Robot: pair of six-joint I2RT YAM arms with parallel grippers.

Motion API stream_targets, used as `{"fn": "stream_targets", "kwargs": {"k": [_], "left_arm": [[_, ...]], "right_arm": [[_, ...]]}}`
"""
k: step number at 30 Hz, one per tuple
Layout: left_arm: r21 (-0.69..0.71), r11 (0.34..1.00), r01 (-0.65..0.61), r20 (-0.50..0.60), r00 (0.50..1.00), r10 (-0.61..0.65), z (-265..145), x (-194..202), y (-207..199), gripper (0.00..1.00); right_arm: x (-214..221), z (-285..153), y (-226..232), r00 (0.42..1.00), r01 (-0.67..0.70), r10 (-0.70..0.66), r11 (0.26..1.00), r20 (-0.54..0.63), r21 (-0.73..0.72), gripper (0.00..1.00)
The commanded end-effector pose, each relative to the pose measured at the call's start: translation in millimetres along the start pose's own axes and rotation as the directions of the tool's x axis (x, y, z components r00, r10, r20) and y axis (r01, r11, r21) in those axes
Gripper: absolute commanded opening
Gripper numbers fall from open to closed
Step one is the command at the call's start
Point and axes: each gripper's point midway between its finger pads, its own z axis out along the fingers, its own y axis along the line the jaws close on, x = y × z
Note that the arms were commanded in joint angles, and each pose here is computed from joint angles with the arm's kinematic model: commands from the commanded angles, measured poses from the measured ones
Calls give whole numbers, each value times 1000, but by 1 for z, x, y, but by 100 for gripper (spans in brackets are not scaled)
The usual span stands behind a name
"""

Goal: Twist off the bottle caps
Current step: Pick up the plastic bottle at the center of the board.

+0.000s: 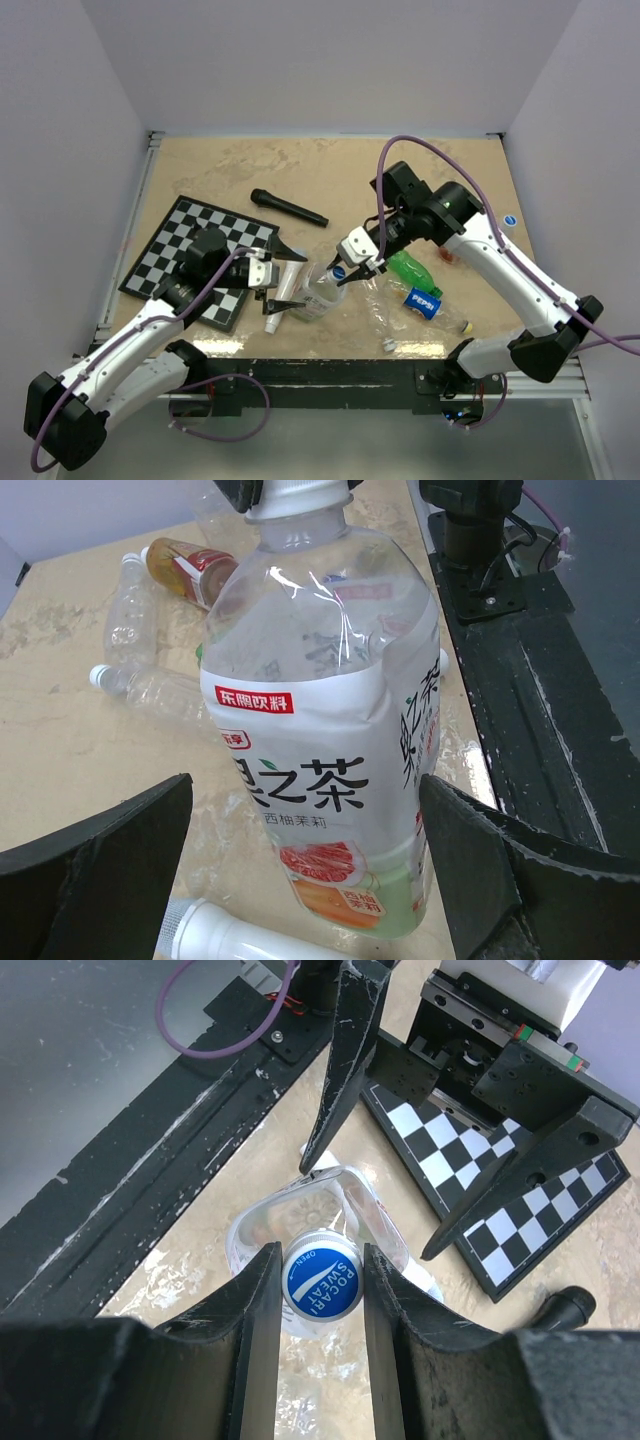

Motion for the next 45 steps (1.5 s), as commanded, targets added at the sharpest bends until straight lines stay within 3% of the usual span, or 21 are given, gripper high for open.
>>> {"fn": "stream_targets", "kwargs": {"k": [1,13,26,32,37,40,43,45], "left_arm": [[29,996,-80,43,996,79,3,-8,-1,100],[203,979,25,99,994,-46,16,-7,-22,100],[362,917,165,92,973,-211,29,-4,-40,98],[367,916,160,97,973,-209,28,-7,-41,89],[381,911,159,100,972,-211,28,-11,-41,65],[381,910,165,94,972,-215,28,-11,-41,39],[357,919,165,75,976,-205,28,-10,-36,6],[294,942,162,51,982,-184,29,-8,-26,0]], "right_arm": [[-15,-2,11,998,55,-55,998,37,-7,0],[-27,2,12,995,77,-75,997,69,-22,0],[-43,1,-1,988,129,-128,992,86,-11,0],[-44,-1,-5,988,135,-135,991,77,-3,0],[-44,-2,-4,990,122,-122,993,75,2,0],[-44,-6,-3,991,109,-110,994,73,11,0],[-38,-10,-8,997,52,-54,998,58,44,2],[-35,-15,-19,999,-19,14,994,44,108,7]]}}
